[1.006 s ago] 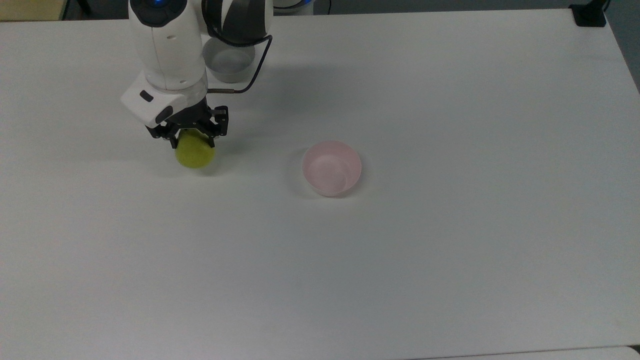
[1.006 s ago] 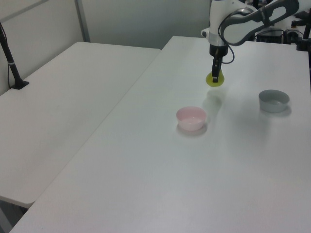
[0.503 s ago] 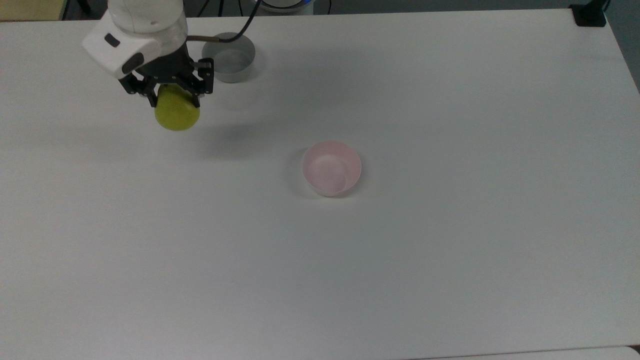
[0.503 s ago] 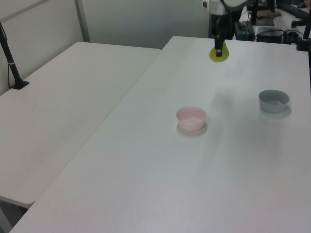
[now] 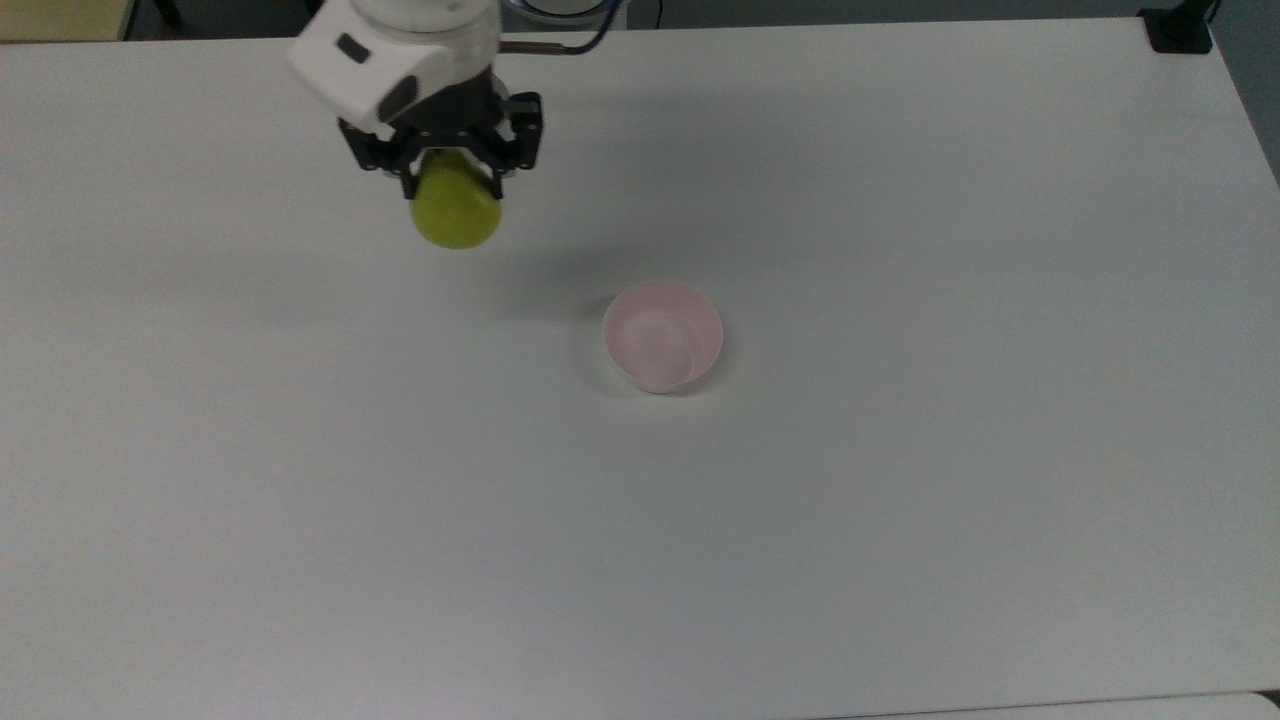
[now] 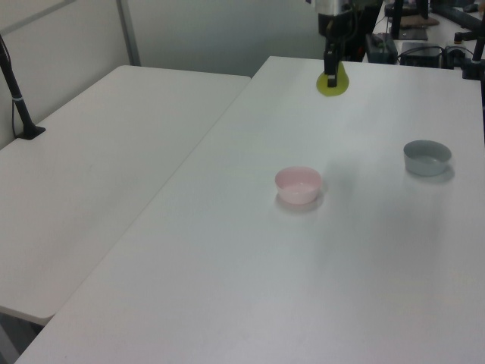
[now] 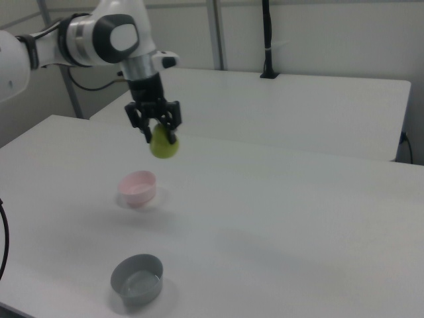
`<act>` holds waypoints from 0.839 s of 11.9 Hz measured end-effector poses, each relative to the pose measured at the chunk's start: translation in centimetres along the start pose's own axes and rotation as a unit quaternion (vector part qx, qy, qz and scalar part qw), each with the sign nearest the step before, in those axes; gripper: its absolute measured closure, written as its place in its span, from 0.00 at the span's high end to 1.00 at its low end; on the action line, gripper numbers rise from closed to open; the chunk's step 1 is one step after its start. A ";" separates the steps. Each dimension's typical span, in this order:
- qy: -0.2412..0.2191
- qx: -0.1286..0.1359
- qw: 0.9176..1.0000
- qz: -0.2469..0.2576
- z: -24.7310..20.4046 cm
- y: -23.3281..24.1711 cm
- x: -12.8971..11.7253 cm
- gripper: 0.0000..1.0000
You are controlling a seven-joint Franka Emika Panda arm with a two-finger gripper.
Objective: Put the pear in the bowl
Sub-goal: 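Lift the pear and carry it over the pink bowl, then lower the pear into the pink bowl and open the gripper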
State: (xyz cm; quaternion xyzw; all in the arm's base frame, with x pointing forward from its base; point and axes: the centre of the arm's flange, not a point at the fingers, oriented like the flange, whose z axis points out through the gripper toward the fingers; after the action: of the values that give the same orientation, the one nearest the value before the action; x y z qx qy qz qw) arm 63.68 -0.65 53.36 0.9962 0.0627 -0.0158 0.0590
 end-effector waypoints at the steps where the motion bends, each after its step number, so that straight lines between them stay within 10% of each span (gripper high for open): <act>1: 0.002 -0.001 1.000 -0.008 -0.3 -3.5 0.4 0.69; 5: 0.007 0.003 0.999 -0.041 -0.8 -15.3 0.6 0.69; 10: 0.024 0.011 0.999 -0.044 2.8 -18.2 2.2 0.69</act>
State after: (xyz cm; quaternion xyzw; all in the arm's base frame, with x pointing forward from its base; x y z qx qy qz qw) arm 63.50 17.25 48.37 0.9931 0.1076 0.0053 0.0458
